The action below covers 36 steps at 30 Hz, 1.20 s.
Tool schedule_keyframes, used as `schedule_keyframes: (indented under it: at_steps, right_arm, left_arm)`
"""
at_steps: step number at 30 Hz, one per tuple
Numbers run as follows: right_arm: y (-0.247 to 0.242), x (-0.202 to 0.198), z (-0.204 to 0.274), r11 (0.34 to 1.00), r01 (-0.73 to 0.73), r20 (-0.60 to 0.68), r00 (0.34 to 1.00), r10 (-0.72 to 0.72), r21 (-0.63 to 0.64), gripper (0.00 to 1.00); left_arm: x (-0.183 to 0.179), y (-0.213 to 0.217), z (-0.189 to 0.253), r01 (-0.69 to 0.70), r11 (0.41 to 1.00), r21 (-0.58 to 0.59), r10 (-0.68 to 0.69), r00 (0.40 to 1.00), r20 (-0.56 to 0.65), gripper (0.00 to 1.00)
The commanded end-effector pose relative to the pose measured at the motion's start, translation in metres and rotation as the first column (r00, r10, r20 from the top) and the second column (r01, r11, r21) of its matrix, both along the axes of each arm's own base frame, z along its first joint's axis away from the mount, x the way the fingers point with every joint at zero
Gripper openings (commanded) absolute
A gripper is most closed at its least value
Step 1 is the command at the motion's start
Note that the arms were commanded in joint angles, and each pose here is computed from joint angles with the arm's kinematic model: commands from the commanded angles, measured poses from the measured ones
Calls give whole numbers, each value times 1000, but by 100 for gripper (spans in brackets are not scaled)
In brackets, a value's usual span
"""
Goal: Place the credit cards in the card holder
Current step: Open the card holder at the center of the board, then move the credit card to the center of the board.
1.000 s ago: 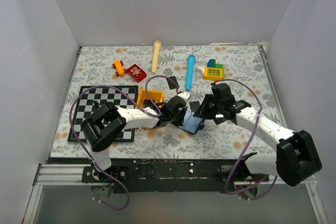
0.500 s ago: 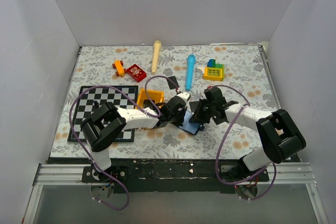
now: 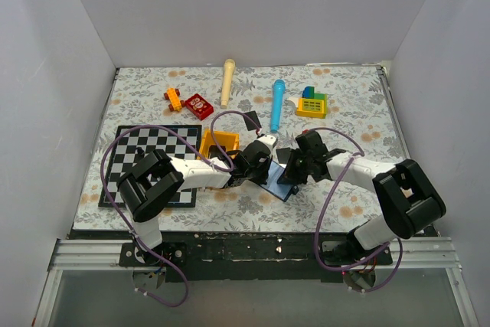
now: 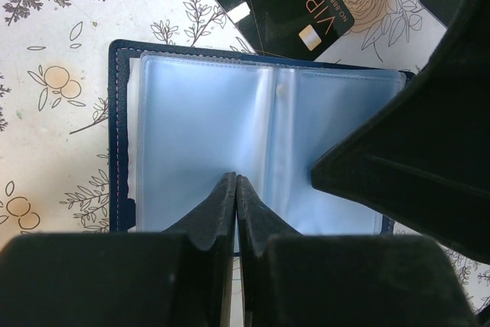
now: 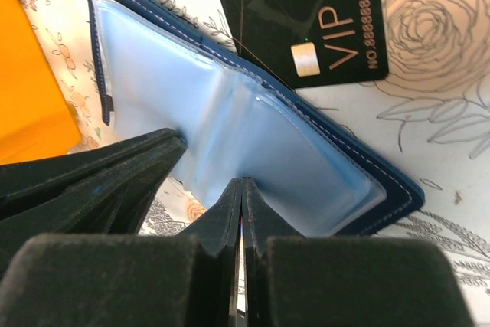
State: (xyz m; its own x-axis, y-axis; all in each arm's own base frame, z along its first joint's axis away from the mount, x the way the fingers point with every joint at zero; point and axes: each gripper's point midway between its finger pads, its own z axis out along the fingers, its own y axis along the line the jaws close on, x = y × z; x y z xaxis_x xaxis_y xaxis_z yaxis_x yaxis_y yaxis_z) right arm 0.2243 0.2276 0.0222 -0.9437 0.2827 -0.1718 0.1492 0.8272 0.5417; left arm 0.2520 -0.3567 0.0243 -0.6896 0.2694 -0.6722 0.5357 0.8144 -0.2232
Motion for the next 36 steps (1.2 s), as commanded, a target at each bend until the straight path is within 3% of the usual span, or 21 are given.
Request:
schedule_keyframes:
  at_steps: [1,11,14,16,22,27,36]
  right_arm:
    - [-48,-35,-27,969,-8,-117,993,-22,-247,4]
    - [-67,-44,-29,938,-14,-134,990,-34,-346,4]
    - [-61,-37,-20,951,-16,-92,996,-13,-310,4]
    - [-45,-33,-6,974,-43,-54,998,31,-221,4]
    - [-20,-3,46,995,-45,144,988,57,-84,5]
    - [-35,13,79,993,44,273,962,-13,-110,7]
    - [-94,4,92,933,283,289,933,-214,-223,10]
  left_arm:
    - [-7,9,-3,2,999,32,-2,1000,-12,0]
    - [-6,11,-3,-2,999,45,2,1000,-5,0]
    - [-4,8,4,3,1000,31,-3,1000,4,0]
    - [-3,2,13,13,1000,11,-14,1000,9,0]
    - [8,-19,51,45,998,-47,-42,998,51,0]
    - [12,-22,70,55,997,-60,-50,995,86,0]
    - [15,-44,96,118,984,-137,-101,987,125,1]
